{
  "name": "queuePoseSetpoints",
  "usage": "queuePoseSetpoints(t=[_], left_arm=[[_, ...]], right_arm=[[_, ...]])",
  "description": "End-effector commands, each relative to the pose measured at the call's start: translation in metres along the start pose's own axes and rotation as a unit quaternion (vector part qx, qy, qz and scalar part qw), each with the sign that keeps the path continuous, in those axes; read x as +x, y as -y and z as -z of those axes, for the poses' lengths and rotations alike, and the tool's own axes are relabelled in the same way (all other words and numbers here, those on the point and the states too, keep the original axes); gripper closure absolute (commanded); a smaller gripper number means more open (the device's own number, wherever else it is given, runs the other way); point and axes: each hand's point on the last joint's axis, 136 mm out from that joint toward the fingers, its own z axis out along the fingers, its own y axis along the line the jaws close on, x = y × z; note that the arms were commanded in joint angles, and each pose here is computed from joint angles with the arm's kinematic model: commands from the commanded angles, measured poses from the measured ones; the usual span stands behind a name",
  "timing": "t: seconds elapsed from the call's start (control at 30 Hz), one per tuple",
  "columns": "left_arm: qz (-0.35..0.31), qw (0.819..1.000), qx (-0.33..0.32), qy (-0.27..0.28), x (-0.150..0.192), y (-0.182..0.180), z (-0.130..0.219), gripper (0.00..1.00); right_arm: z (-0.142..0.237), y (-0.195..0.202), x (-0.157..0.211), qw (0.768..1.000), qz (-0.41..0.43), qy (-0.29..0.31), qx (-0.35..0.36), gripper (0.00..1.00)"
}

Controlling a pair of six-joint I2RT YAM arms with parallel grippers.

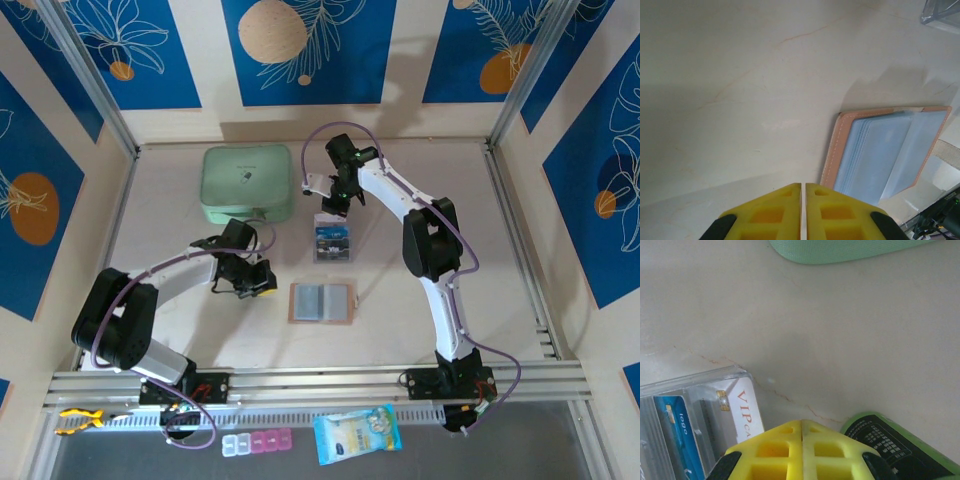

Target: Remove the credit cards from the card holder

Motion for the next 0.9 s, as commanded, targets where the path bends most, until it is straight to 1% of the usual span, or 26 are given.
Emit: queuePoseSetpoints(t=[0.0,0.1,0.23,0.37,0.47,0.6,0.77,0.87], left_arm=[[0.001,1.000,0.018,0.002,-0.001,0.004,0.004,0.90],[0.001,1.000,0.024,0.001,-0.001,0.007,0.004,0.90],[0.003,0.999,0.036,0.000,-0.001,0.011,0.002,0.90],[0.001,0.999,0.047,-0.002,0.001,0.018,-0.001,0.90],[-0.004,0.999,0.048,-0.008,0.004,0.021,-0.004,0.90],[-0.012,0.999,0.048,-0.013,0.009,0.026,-0.008,0.90],[-0.025,0.998,0.044,-0.022,0.017,0.032,-0.017,0.91],[-0.029,0.998,0.040,-0.028,0.023,0.032,-0.025,0.91]], right_arm=[[0.030,-0.003,-0.013,1.000,-0.001,0.019,0.018,1.00],[0.040,-0.007,-0.016,0.999,-0.007,0.026,0.023,1.00],[0.054,-0.019,-0.022,0.998,-0.037,0.045,0.020,1.00],[0.062,-0.040,-0.028,0.994,-0.087,0.068,0.008,1.00],[0.064,-0.053,-0.031,0.985,-0.150,0.082,0.007,1.00],[0.068,-0.076,-0.034,0.962,-0.257,0.097,-0.009,1.00],[0.066,-0.111,-0.036,0.932,-0.346,0.102,-0.022,1.00],[0.065,-0.130,-0.029,0.908,-0.407,0.091,-0.026,0.99]])
